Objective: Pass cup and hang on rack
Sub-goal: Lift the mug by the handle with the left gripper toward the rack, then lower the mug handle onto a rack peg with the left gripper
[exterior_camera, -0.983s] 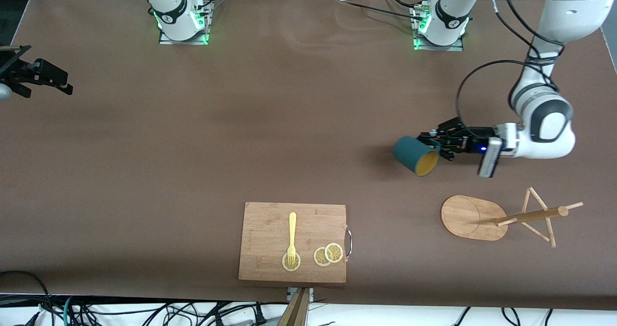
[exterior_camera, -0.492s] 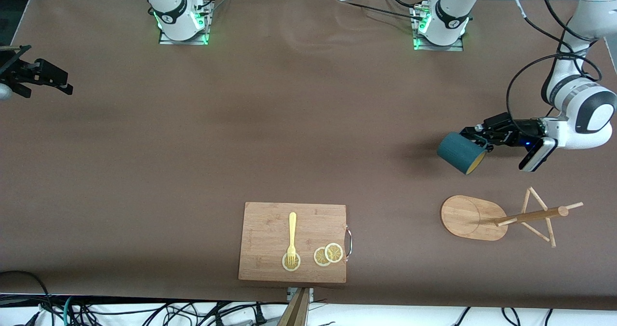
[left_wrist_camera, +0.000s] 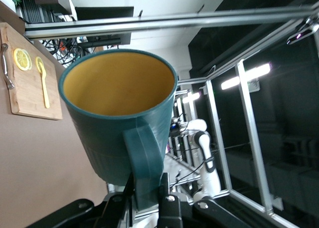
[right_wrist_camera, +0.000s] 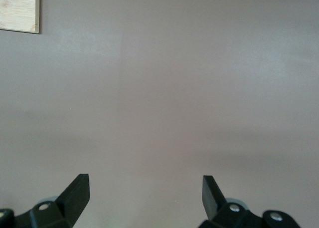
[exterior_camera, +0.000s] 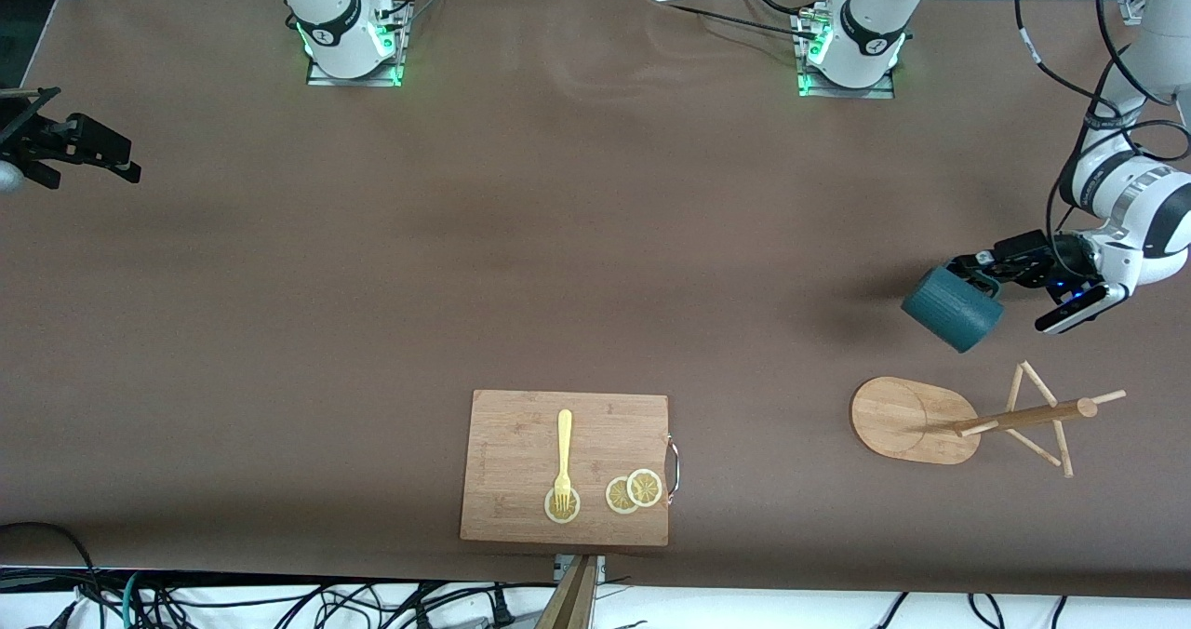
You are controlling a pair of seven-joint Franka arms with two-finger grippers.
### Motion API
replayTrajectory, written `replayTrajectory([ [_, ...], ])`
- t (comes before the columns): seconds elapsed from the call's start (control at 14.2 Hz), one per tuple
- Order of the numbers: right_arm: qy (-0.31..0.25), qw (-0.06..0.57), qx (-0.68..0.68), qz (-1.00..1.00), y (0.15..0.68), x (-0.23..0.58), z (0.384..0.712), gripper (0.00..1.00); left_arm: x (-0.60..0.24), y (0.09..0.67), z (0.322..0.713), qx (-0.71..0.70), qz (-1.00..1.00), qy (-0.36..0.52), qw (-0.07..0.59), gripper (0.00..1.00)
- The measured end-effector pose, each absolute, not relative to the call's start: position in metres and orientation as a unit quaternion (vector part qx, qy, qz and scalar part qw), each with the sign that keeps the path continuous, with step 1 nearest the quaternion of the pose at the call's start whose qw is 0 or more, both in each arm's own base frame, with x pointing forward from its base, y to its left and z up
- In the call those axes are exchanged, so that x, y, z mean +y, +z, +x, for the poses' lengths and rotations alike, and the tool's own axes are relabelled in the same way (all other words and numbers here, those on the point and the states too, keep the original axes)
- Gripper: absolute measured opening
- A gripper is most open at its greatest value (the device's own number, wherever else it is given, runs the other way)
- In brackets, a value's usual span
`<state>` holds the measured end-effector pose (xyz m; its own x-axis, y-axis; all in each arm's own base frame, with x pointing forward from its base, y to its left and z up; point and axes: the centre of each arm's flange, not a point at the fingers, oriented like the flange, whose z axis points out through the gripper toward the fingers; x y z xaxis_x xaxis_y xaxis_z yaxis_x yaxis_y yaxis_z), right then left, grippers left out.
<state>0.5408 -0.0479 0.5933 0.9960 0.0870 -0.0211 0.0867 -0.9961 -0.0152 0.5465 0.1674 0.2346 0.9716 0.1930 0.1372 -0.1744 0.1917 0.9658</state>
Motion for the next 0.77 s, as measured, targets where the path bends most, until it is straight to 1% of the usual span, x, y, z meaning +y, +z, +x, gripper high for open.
replayTrajectory([
  [0.21,0.011,0.007,-0.043,-0.999,0.593,-0.048,0.541,1.00,0.186,0.229,0.547,0.023,0.611,0.121,0.782,0.20],
  [0.77,0.011,0.007,-0.044,-0.999,0.593,-0.048,0.541,1.00,0.192,0.205,0.551,0.071,0.565,0.135,0.811,0.20],
])
